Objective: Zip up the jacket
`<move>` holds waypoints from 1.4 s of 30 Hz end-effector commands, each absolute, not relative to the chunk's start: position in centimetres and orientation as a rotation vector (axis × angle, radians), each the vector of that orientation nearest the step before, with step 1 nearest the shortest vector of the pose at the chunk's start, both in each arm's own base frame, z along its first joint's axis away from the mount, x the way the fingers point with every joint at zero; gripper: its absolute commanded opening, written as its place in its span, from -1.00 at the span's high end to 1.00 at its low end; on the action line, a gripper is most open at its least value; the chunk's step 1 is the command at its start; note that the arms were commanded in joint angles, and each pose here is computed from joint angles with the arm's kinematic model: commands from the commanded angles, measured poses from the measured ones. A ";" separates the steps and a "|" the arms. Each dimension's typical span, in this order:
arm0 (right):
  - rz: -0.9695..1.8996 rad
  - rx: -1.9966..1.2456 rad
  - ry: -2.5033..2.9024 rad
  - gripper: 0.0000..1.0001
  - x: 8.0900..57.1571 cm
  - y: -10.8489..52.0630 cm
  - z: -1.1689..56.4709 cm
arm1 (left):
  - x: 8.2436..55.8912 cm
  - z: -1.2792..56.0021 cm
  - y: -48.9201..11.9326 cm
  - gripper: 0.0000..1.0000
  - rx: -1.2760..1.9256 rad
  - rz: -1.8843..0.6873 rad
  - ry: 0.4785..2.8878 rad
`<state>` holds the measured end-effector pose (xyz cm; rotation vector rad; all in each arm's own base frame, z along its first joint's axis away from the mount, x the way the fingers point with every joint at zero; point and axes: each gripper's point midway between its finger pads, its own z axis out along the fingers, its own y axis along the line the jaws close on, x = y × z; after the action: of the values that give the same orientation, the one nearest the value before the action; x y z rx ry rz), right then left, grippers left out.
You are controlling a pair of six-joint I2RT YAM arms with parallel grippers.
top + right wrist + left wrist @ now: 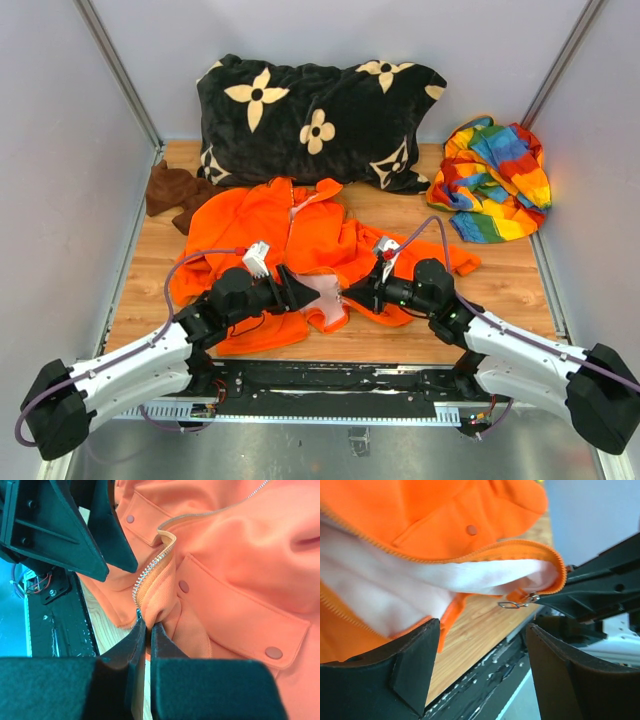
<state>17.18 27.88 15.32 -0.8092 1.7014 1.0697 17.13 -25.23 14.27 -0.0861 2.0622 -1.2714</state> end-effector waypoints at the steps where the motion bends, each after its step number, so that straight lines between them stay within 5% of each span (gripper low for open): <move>1: 1.032 -0.751 1.698 0.98 18.1 27.2 15.1 | 17.2 10.9 -22.6 -0.47 -0.183 -0.946 2.268; 12: 1.027 -0.722 1.753 0.98 17.9 26.6 14.4 | 14.2 4.9 -20.7 -0.46 -0.330 -0.528 2.587; 26: 1.021 -0.706 1.744 0.98 17.5 26.0 15.3 | 12.8 2.1 -20.7 -0.11 -0.206 -0.228 2.761; 42: 1.031 -0.702 1.766 0.98 17.5 26.2 15.0 | 10.6 -2.3 -20.0 -0.20 -0.074 0.029 2.882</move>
<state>16.93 26.31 14.67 -0.7297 1.7662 1.0332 12.45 -21.82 1.17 -0.1155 2.8118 -0.1314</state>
